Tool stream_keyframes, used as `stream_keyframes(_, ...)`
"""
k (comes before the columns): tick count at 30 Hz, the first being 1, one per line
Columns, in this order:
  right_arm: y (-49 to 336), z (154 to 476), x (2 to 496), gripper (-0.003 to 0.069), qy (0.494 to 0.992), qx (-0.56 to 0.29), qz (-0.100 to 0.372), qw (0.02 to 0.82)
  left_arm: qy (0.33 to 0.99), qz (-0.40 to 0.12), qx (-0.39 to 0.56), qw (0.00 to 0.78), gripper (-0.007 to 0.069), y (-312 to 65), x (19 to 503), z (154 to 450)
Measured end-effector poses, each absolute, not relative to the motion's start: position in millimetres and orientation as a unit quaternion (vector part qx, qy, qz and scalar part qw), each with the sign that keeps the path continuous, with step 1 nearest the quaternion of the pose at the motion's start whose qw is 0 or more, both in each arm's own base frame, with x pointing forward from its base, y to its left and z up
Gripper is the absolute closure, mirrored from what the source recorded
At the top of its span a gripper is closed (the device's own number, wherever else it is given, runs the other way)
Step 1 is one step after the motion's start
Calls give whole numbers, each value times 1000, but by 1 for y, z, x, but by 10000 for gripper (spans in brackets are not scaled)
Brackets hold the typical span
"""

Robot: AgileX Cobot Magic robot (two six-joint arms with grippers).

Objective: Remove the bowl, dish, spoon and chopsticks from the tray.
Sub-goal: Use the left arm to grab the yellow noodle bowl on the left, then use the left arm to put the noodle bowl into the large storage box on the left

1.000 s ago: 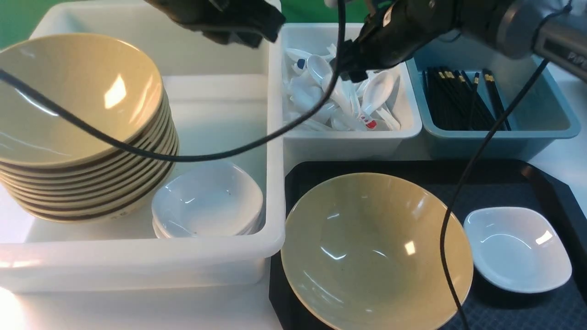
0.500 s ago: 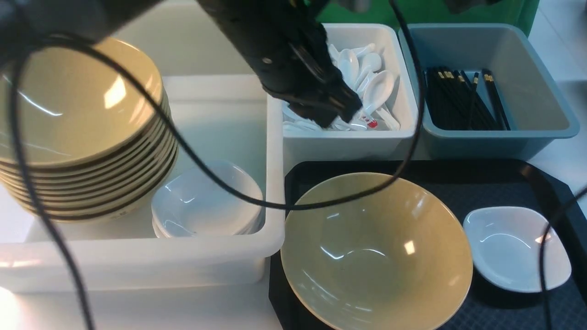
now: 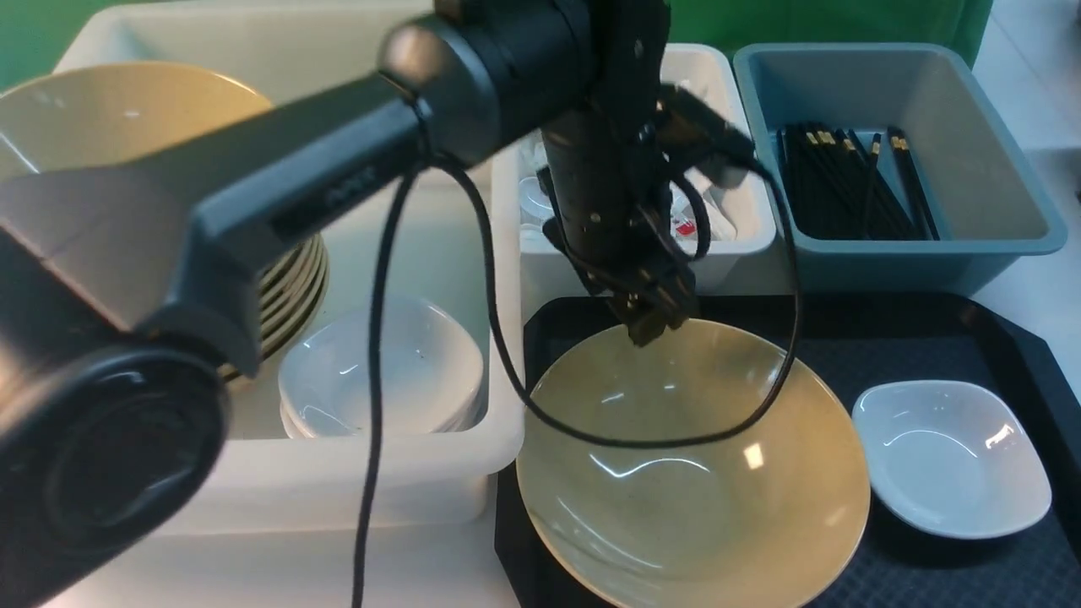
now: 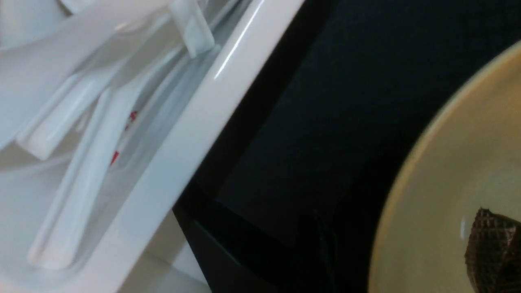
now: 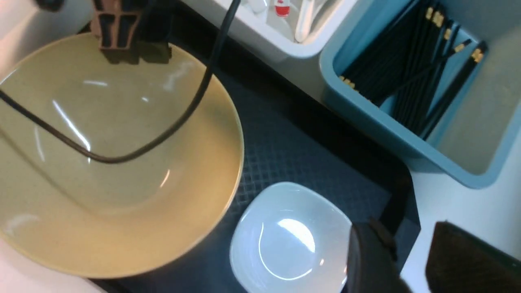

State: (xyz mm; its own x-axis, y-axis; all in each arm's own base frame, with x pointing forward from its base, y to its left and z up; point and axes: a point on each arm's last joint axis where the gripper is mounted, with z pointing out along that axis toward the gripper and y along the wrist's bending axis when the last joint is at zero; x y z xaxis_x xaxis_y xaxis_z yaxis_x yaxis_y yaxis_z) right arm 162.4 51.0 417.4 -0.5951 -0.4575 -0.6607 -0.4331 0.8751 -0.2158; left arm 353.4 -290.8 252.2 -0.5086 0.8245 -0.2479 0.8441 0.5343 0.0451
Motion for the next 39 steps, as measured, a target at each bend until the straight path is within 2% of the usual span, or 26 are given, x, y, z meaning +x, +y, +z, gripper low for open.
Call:
stream_keyframes(4, 44, 412, 144, 424, 887, -243, -18, 393, 866, -42, 489, 96, 201, -297, 359, 225)
stream_keyframes(7, 42, 410, 141, 424, 886, -244, -22, 394, 869, -60, 485, 78, 265, -302, 358, 213)
stream_keyframes(8, 41, 410, 140, 424, 885, -244, -23, 395, 869, -67, 485, 72, 337, -305, 355, 209)
stream_keyframes(9, 41, 410, 141, 424, 885, -244, -23, 395, 870, -67, 484, 71, 349, -305, 356, 209)
stream_keyframes(10, 41, 410, 141, 424, 885, -244, -24, 396, 868, -69, 487, 65, 426, -307, 354, 207)
stream_keyframes(12, 41, 410, 141, 424, 884, -244, -24, 397, 870, -81, 482, 58, 496, -309, 350, 211)
stream_keyframes(13, 41, 410, 141, 424, 884, -244, -25, 397, 876, -102, 467, 58, 540, -312, 347, 216)
stream_keyframes(16, 41, 410, 141, 424, 884, -244, -25, 399, 880, -120, 453, 76, 597, -313, 344, 236)
stream_keyframes(21, 41, 410, 142, 423, 883, -244, -27, 401, 881, -132, 431, 144, 619, -294, 344, 290)
stream_keyframes(25, 45, 409, 143, 422, 881, -249, -11, 402, 880, -159, 381, 236, 617, -240, 334, 375)
stream_keyframes(27, 53, 409, 147, 430, 878, -273, 14, 394, 877, -171, 342, 292, 617, -202, 318, 423)
stream_keyframes(30, 71, 414, 157, 484, 864, -316, 68, 386, 878, -170, 278, 350, 619, -145, 290, 467)
stream_keyframes(32, 89, 422, 166, 552, 839, -369, 97, 387, 887, -152, 219, 378, 619, -101, 268, 484)
stream_keyframes(34, 101, 429, 169, 594, 821, -403, 111, 389, 898, -131, 169, 385, 619, -71, 256, 484)
stream_keyframes(35, 118, 437, 173, 618, 798, -437, 124, 396, 904, -105, 103, 402, 619, -38, 238, 484)
stream_keyframes(39, 178, 454, 178, 624, 736, -513, 165, 409, 899, -58, -50, 431, 619, 20, 208, 462)
